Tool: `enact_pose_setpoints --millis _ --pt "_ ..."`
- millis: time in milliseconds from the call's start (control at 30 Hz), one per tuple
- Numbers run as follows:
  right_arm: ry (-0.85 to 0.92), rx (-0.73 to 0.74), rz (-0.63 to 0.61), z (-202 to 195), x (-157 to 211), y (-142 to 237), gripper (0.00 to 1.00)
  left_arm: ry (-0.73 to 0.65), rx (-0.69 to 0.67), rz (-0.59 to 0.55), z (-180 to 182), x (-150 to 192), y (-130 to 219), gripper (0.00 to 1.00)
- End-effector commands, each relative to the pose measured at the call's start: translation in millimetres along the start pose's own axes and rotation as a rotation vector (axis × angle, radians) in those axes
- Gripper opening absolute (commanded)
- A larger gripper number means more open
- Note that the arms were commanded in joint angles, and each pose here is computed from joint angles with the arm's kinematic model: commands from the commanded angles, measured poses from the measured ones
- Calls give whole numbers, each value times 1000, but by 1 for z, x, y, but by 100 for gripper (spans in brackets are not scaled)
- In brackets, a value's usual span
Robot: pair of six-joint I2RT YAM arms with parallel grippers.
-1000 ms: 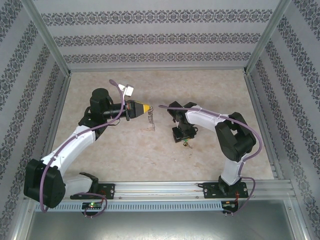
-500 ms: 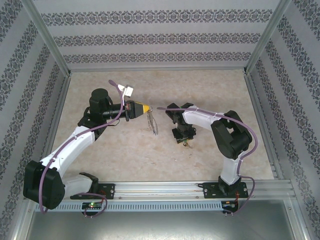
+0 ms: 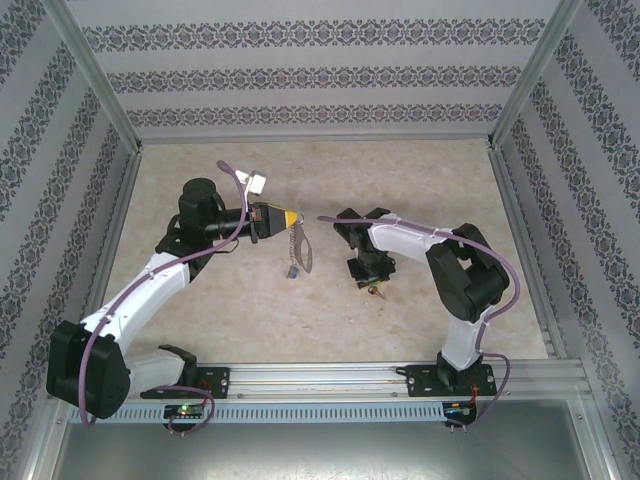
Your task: Put the keys on the keyring
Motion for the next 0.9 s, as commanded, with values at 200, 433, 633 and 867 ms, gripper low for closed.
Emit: enact_pose_setpoints --millis 200,433,633,867 --pt "-27 6 -26 -4 4 9 28 -56 22 -18 -8 -8 5 0" --pt "-45 -3 -22 -5 5 8 27 -59 26 -11 -8 -6 5 0" --pt "-64 -34 -13 -4 11 5 26 -63 29 -8 -8 -6 5 0" --pt "-92 -58 -15 -6 13 3 20 -62 33 -6 -8 -7 5 0"
Point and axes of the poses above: each hand's point on the last joint's axis, 136 mm out from that joint toward the fingers, its own y axis back along the fingers, its own z axis along the line the jaws close on, x = y × z, the point moved 1 cm from there along y, back along the fingers, and after that the axes turned 11 degrees about -y, right-handed, at the moved point
